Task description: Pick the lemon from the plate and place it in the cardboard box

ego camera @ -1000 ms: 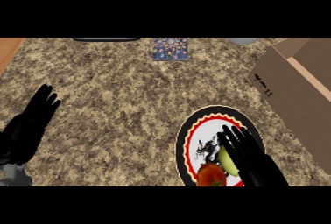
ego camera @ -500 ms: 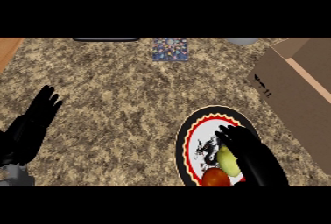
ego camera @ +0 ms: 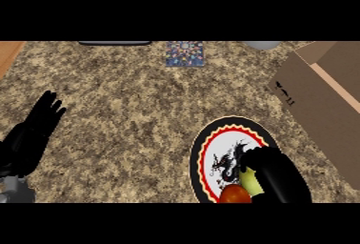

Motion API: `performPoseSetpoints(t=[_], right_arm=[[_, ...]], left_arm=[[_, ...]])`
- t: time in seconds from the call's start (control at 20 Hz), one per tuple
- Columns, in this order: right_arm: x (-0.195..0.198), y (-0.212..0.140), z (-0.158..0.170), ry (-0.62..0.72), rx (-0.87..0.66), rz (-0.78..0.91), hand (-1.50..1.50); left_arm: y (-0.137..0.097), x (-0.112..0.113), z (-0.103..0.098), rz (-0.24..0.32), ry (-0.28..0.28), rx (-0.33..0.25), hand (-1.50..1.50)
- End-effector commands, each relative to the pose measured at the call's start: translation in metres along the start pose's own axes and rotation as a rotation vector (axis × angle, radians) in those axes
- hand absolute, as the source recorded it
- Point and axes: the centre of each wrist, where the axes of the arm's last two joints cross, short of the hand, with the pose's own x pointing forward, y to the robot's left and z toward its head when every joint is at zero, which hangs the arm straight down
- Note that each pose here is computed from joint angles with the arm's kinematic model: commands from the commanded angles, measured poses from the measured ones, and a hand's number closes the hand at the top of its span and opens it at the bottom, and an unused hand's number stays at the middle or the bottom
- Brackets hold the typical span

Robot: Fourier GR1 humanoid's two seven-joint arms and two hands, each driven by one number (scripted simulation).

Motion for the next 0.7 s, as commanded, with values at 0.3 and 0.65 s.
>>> performPoseSetpoints(t=[0.3,0.65], right_arm=[[-0.023,0.008,-0.047,0.493,0.414,-0.126,1.5],[-0.017,-0.052,-0.128,0.591,0.359,-0.084,1.5]], left_arm=[[-0.012,0.008,-0.003,0.005,-0.007,-0.019,0.0],[-0.01,0.008,-0.005,0.001,0.014,-0.014,0.0]])
